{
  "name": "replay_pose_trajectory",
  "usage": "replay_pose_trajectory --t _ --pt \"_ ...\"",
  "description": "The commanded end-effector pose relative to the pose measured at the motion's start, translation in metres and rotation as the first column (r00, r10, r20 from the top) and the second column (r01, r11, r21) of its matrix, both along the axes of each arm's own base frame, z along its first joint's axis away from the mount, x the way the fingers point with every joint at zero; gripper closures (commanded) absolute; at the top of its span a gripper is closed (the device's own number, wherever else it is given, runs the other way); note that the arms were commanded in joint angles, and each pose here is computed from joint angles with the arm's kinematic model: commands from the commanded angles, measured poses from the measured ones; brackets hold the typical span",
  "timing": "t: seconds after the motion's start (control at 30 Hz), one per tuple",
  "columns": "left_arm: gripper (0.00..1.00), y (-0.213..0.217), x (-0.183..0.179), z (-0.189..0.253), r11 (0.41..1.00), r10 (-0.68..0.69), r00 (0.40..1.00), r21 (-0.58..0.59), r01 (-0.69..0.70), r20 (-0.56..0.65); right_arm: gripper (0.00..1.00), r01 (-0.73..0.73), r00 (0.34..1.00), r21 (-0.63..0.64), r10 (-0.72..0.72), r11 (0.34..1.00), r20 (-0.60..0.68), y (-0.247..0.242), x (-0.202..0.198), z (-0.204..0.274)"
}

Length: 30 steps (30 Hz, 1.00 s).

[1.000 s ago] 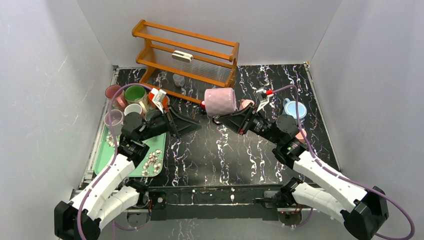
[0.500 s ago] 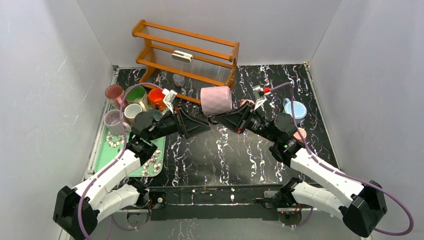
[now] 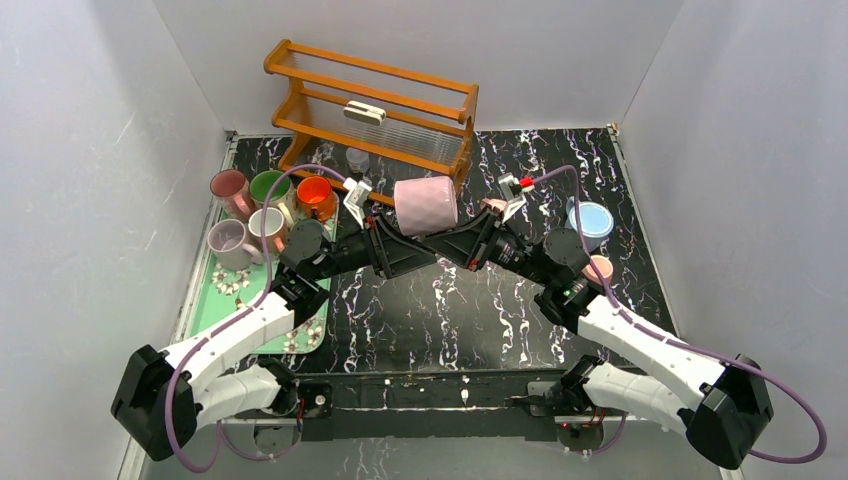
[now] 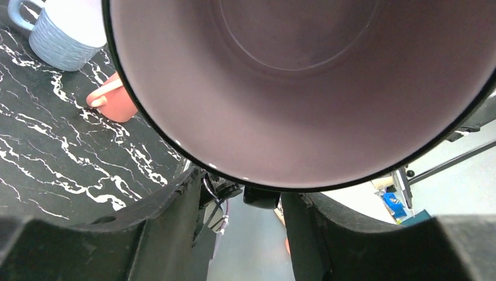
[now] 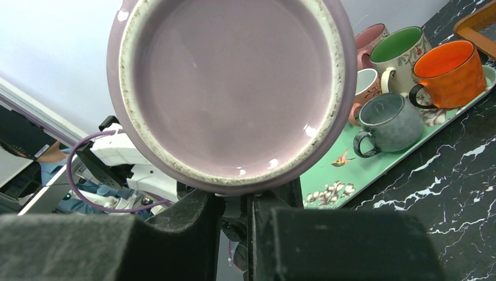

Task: Turn the mug right side up
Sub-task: Turn over the cup at the center of the board.

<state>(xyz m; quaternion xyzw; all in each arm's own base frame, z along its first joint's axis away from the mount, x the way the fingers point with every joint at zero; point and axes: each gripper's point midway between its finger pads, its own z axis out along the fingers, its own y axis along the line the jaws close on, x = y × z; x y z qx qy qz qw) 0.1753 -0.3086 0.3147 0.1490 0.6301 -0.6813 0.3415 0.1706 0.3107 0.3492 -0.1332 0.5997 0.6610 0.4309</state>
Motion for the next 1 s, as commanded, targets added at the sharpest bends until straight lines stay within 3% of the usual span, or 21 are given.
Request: replay_pose_trajectory --t 0.0,0.1,0.2,0.33,0.4,0.53,0.8,0.9,0.97 --pt "0.51 0.000 -0.003 0.035 0.996 0.009 0.996 -0.087 -0.002 0.088 0.99 -0.025 0.985 0.153 -0.003 0.988 0.174 -0.010 -0.016 0.065" --pt "0.58 0.000 -0.003 0.038 0.995 0.016 0.996 -0.101 -0.007 0.088 0.99 -0.033 0.985 0.150 0.006 0.988 0.175 -0.010 -0.018 0.065" --pt "0.75 0.000 -0.003 0.040 0.993 0.028 0.996 -0.115 -0.018 0.087 0.99 -0.038 0.985 0.142 0.013 0.989 0.174 -0.009 -0.019 0.063" --pt "0.92 0.002 -0.002 0.040 0.992 0.045 0.995 -0.123 -0.034 0.086 0.99 -0.029 0.985 0.133 0.006 0.991 0.171 -0.010 -0.019 0.062" --pt "1.00 0.002 -0.002 0.037 0.992 0.044 0.996 -0.119 -0.034 0.080 0.92 -0.012 0.986 0.138 -0.012 0.990 0.166 -0.013 -0.017 0.064" --pt "1.00 0.001 -0.002 0.033 0.993 0.040 0.997 -0.113 -0.033 0.068 0.76 0.030 0.986 0.153 -0.054 0.988 0.156 -0.019 -0.014 0.068" --pt "1.00 0.002 -0.004 0.033 0.993 0.040 0.996 -0.116 -0.031 0.076 0.59 0.084 0.986 0.171 -0.106 0.982 0.126 -0.027 -0.009 0.069" --pt "1.00 0.002 -0.004 0.032 0.993 0.038 0.996 -0.113 -0.029 0.077 0.59 0.102 0.985 0.179 -0.125 0.978 0.119 -0.029 -0.007 0.070" --pt "1.00 0.001 -0.004 0.032 0.993 0.033 0.996 -0.112 -0.025 0.079 0.74 0.109 0.985 0.175 -0.130 0.978 0.111 -0.029 -0.005 0.069"
